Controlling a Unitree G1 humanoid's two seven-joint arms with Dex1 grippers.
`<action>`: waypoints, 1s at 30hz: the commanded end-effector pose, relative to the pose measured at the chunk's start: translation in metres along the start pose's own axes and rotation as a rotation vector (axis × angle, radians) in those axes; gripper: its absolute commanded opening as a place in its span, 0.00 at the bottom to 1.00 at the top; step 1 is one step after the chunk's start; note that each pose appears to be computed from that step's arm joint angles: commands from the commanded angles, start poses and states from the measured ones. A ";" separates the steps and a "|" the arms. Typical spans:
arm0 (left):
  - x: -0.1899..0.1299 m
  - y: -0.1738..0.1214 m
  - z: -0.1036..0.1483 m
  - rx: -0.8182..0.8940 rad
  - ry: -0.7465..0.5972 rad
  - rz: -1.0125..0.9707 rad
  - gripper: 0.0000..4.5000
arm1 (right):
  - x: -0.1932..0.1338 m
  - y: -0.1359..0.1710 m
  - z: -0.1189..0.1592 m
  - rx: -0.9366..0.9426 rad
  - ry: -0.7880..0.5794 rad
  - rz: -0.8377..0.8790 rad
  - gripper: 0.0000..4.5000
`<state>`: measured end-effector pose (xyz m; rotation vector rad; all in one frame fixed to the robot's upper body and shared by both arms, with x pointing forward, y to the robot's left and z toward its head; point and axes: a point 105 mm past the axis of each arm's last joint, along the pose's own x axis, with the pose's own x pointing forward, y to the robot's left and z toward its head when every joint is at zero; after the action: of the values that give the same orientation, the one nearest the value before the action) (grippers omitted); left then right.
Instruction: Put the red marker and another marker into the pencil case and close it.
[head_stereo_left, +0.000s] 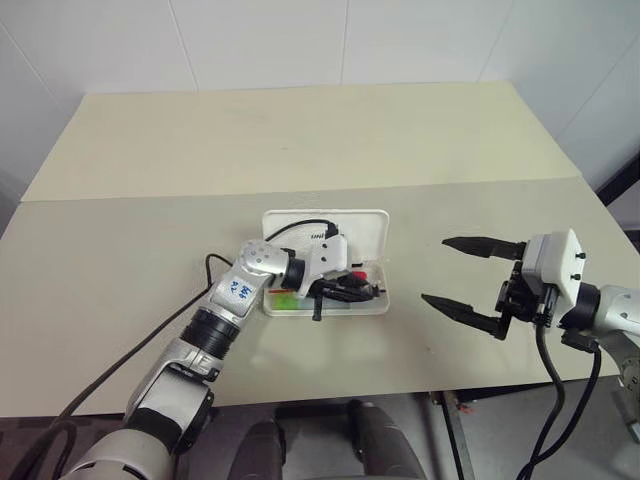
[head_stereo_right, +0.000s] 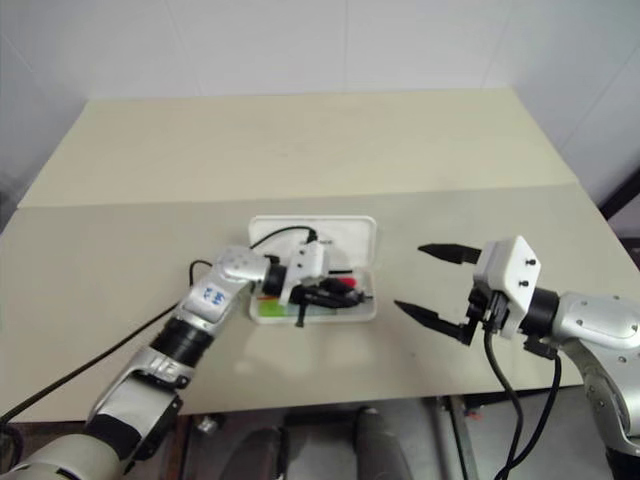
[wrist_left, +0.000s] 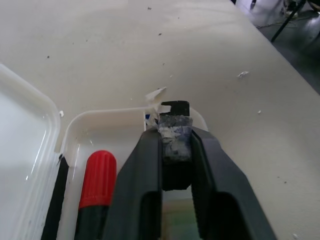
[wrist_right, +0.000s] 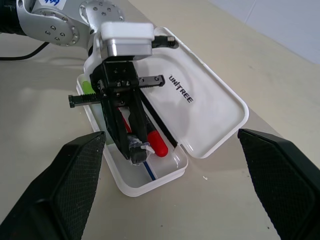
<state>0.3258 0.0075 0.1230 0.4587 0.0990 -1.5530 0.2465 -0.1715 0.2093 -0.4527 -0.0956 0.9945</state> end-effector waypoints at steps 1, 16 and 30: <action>0.004 0.004 0.016 0.054 -0.036 0.002 0.44 | -0.003 -0.002 0.014 -0.051 -0.031 -0.015 1.00; -0.018 0.001 0.040 0.147 -0.106 -0.007 0.99 | 0.006 -0.008 0.010 -0.062 -0.059 0.005 1.00; -0.136 -0.010 0.065 0.071 -0.280 0.247 0.99 | 0.040 -0.014 0.012 -0.098 -0.179 0.109 1.00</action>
<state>0.3084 0.1063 0.2106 0.3024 -0.1654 -1.3505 0.2769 -0.1426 0.2131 -0.4363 -0.2384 1.1284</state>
